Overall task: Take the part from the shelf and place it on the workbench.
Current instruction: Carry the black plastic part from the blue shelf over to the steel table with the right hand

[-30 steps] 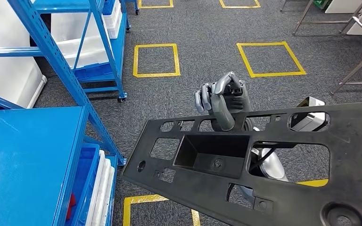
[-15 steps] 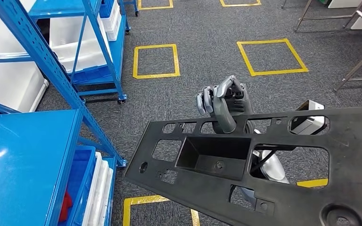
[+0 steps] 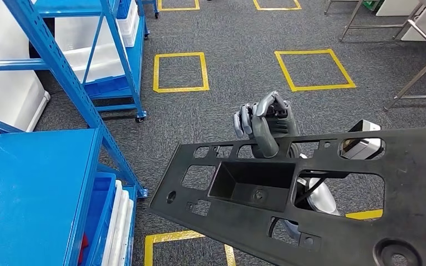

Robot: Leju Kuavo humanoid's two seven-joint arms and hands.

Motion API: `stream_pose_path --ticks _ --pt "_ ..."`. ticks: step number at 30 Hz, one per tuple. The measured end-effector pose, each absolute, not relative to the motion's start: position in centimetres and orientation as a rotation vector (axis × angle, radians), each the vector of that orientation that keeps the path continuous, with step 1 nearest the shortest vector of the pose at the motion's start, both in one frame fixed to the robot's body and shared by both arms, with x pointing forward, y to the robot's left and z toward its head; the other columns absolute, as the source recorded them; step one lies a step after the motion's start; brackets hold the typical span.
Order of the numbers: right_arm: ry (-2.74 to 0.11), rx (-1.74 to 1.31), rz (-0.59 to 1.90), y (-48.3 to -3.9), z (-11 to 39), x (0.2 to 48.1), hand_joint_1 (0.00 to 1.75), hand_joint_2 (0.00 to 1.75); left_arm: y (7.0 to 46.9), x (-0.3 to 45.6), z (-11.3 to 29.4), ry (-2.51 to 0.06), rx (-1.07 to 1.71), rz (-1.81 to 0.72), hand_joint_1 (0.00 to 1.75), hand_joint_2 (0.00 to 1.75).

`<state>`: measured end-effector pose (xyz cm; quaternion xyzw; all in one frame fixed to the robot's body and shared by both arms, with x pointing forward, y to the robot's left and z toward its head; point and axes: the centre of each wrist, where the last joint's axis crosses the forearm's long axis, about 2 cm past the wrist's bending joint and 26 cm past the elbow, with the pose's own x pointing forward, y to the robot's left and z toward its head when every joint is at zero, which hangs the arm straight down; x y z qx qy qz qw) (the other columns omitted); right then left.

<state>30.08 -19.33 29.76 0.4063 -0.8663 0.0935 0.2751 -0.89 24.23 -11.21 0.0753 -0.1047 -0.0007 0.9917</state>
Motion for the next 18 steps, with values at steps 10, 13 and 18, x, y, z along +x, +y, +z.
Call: stream_pose_path --ticks 10,13,18 --pt "-2.321 1.088 0.236 -19.6 28.7 29.8 1.75 1.75 24.2 -0.9 -11.2 -0.207 0.147 0.004 0.0 1.75" --pt "-2.313 1.09 0.229 -19.7 28.2 29.6 1.75 1.75 24.2 -0.8 -11.2 -0.209 0.145 0.01 0.0 1.75" --pt "-2.293 1.074 0.223 -19.7 26.9 29.2 1.75 1.75 24.2 -0.5 -11.2 -0.219 0.145 0.02 0.0 1.75"
